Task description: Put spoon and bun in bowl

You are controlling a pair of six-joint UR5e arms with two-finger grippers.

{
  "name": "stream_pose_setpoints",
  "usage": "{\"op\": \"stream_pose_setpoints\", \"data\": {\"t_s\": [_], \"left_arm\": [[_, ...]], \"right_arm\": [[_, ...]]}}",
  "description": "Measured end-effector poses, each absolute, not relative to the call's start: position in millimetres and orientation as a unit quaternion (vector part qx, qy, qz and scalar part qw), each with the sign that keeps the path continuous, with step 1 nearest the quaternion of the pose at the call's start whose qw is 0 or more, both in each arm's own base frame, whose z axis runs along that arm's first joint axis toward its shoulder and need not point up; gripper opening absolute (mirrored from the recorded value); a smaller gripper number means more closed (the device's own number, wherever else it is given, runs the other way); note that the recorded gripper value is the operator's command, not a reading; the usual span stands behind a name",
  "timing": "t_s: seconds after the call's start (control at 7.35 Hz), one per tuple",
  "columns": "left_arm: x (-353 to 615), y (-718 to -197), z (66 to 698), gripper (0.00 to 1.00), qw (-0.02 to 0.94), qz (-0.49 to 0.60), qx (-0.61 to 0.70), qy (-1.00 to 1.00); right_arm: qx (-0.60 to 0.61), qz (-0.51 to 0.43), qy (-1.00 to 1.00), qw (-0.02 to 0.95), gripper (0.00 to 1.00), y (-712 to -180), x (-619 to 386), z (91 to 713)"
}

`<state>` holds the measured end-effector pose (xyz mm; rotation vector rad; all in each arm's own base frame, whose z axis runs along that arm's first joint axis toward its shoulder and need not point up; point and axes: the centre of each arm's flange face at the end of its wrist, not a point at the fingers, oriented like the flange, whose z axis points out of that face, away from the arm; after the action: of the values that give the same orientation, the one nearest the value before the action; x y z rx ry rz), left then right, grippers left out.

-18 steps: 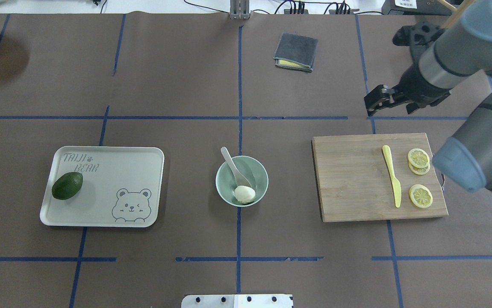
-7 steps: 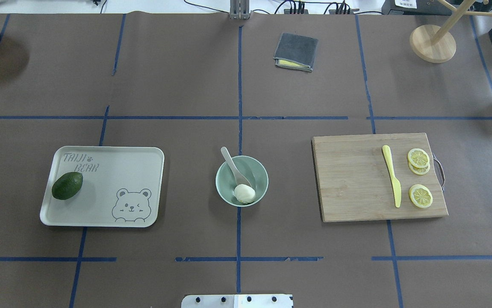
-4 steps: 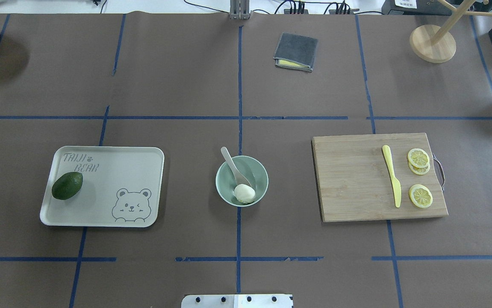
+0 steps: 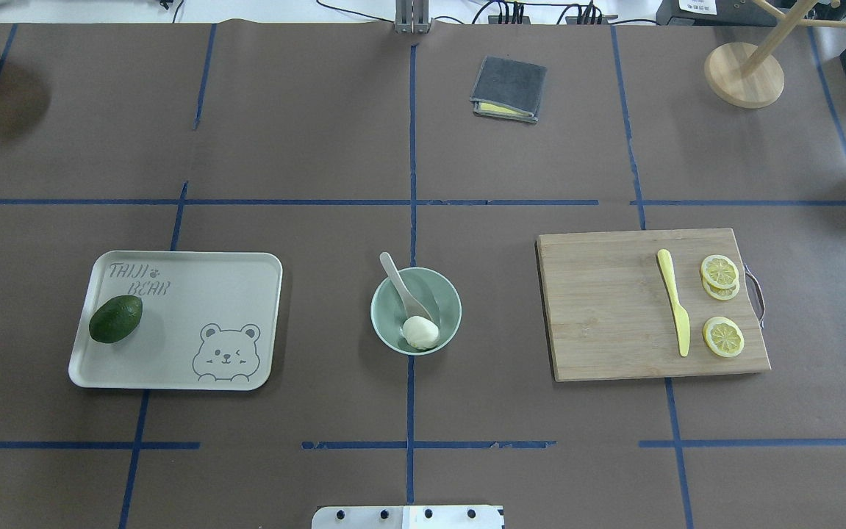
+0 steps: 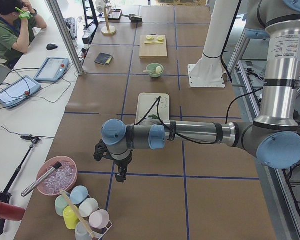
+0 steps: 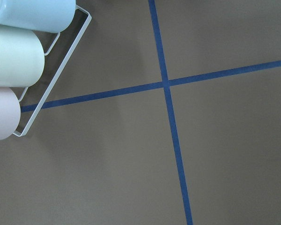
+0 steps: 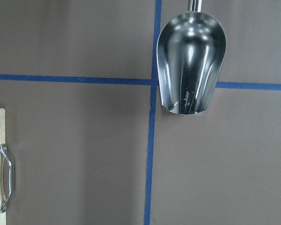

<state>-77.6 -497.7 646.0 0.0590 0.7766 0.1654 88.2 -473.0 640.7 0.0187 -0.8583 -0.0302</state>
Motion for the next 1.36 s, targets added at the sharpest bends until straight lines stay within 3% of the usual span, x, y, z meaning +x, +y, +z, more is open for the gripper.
{"op": "stream_pose_setpoints", "data": {"t_s": [1.36], "left_arm": [[-80.0,-499.1,642.5,1.00,0.922,0.079,0.033,0.378]], "right_arm": [[0.010,-0.014,-0.415,0.910,1.00,-474.7,88.9,638.9]]}}
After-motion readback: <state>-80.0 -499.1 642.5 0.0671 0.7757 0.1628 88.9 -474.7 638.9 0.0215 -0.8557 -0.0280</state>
